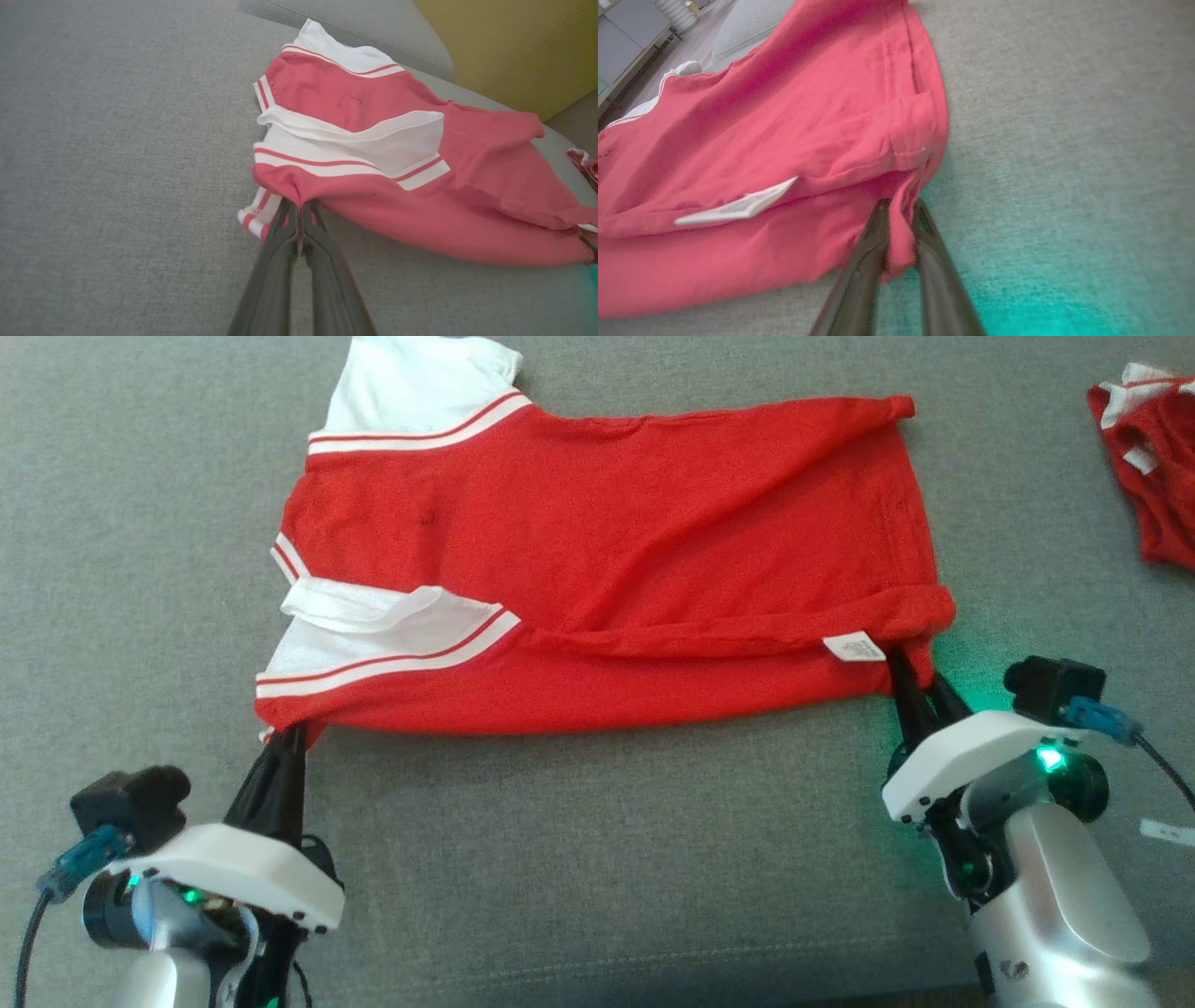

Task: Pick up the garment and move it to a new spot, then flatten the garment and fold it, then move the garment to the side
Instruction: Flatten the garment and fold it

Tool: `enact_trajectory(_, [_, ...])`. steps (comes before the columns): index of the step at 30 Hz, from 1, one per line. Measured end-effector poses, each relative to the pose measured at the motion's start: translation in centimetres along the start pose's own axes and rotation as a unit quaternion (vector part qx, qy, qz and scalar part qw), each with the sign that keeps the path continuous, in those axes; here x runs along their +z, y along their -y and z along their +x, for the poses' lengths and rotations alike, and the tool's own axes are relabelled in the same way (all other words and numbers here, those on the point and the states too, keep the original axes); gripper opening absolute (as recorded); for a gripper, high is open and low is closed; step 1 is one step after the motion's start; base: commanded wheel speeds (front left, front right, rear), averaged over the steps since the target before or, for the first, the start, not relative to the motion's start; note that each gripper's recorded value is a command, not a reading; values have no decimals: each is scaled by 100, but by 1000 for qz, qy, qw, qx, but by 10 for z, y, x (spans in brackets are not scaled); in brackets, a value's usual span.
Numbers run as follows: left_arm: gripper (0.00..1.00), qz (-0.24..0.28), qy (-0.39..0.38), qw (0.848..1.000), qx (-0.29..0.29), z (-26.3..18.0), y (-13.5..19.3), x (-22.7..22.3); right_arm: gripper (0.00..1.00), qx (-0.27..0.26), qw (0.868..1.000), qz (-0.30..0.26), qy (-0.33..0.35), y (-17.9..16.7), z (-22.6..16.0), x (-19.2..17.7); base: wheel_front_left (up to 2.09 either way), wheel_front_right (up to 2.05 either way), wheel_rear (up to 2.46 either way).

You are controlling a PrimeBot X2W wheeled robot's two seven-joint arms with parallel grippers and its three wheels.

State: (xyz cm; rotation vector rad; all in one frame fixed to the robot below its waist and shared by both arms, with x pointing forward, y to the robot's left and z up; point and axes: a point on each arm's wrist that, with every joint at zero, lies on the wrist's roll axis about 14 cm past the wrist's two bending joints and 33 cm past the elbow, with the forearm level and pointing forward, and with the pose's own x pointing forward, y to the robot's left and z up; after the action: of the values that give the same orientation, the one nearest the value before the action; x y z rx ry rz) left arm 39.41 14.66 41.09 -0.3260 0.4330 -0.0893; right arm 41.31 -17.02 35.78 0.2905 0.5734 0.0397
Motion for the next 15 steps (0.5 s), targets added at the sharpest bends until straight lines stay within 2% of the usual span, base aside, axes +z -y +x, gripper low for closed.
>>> enact_trajectory(1, [0,0,1,1000,0,-1,0,1,0,2,1000,1,-5,-1,0,-1,0,0,0])
enact_trajectory(9, [0,1,35,999,-10,-9,7,17,0,6,1000,5,15,-5,-8,13,0,0,0])
enact_trajectory(15, [0,10,67,997,-30,-28,20,33,0,15,999,2,47,-11,-34,32,0,0,0])
